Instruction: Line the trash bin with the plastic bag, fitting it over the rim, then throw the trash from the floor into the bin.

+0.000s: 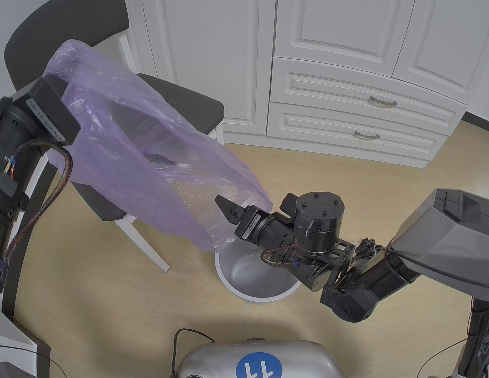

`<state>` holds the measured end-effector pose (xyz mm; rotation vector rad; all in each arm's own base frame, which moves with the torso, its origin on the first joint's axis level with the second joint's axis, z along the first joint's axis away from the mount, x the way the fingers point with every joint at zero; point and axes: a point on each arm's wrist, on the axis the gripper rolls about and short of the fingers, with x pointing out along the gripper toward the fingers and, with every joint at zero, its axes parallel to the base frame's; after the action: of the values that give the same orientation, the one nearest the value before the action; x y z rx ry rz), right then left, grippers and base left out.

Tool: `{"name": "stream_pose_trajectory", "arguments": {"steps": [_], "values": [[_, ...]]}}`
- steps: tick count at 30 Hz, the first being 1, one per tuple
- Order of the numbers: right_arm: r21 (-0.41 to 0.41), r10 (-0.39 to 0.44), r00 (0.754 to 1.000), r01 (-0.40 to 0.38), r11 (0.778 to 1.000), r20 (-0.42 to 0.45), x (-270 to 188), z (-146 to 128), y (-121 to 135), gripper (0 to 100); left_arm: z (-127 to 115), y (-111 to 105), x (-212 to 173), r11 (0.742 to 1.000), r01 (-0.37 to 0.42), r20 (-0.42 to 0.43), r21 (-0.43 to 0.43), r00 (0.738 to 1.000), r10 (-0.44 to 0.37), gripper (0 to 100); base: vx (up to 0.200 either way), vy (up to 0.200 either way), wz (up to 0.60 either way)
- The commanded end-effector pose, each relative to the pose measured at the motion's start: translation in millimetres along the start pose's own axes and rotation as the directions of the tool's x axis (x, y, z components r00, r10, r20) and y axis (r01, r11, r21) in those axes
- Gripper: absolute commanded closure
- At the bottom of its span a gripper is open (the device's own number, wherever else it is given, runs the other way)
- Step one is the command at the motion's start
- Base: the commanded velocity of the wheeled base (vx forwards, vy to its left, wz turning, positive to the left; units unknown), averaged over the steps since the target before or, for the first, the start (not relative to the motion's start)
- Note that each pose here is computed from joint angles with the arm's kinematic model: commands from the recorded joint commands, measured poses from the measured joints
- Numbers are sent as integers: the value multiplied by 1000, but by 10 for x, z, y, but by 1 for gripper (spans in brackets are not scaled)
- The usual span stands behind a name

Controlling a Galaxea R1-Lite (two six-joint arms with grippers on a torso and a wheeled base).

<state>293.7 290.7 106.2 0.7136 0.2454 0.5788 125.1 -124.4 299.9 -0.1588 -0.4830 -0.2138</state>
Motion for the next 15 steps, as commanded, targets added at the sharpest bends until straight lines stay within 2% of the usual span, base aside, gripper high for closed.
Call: {"name": "stream_pose_trajectory", "arguments": {"steps": [1, 15], "values": [[-20, -5, 1000, 4, 1000, -3, 32, -66, -53, 0, -5, -16, -5, 1000, 8, -3, -3, 1000, -8, 100, 0, 0, 0], [-37, 9, 1000, -8, 999, 25, -33, 57, 2, 0, 4, -10, -11, 1000, 6, -3, -3, 1000, -6, 100, 0, 0, 0]]}}
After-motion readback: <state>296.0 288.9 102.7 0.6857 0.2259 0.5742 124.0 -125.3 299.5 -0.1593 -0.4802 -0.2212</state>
